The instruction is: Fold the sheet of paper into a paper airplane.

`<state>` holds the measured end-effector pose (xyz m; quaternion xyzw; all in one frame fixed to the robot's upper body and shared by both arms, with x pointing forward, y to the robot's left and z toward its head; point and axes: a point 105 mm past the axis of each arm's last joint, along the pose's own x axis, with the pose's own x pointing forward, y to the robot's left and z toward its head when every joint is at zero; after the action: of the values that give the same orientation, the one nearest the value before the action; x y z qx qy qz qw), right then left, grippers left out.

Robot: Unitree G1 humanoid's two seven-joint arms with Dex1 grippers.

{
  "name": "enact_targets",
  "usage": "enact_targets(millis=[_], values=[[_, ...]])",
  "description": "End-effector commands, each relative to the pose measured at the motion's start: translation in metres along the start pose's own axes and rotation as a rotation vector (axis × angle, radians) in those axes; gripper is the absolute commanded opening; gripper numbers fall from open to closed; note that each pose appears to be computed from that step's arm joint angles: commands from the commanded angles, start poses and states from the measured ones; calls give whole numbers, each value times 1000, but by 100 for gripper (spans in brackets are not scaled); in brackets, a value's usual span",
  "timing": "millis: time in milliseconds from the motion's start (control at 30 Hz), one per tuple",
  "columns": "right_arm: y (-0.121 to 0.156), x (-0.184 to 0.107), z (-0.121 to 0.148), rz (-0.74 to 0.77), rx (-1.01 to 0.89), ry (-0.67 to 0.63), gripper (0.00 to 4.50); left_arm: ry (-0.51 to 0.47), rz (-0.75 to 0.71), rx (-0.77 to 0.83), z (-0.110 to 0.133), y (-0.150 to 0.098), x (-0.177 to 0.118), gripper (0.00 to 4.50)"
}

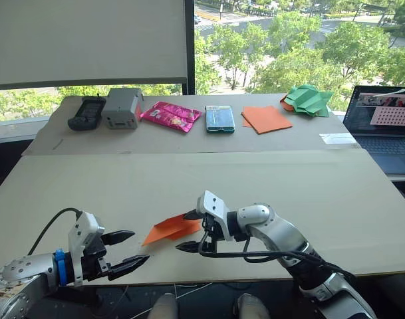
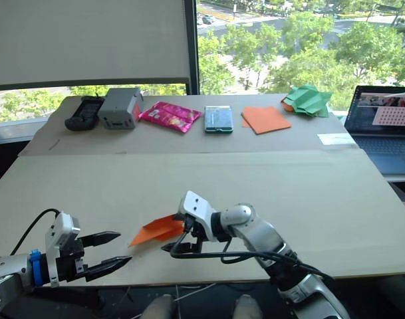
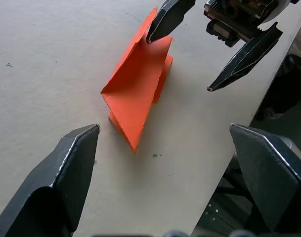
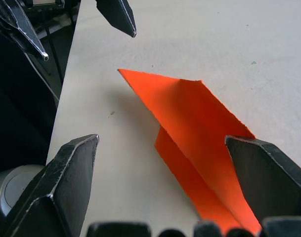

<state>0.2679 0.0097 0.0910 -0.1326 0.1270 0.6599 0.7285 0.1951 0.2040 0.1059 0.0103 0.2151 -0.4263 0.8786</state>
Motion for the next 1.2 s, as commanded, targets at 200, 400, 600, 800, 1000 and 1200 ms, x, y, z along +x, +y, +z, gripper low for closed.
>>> enact_targets(millis=[200,400,600,800,1000,1200], values=[[-15,-2,10,-35,-49,-3,450,-16,5,33,5,-3,2,448],[-18,6,16,-36,-35,-11,450,-18,7,29,5,-3,3,448],[-12,21,36,-5,-59,-58,450,-20,7,22,4,-4,6,448],[-12,34,40,-15,-59,-55,450,-20,9,21,4,-3,6,448],[-17,31,38,-37,-68,-33,450,-20,7,22,5,-3,7,448],[-15,28,32,-61,-13,18,450,-21,0,24,6,-3,9,448]])
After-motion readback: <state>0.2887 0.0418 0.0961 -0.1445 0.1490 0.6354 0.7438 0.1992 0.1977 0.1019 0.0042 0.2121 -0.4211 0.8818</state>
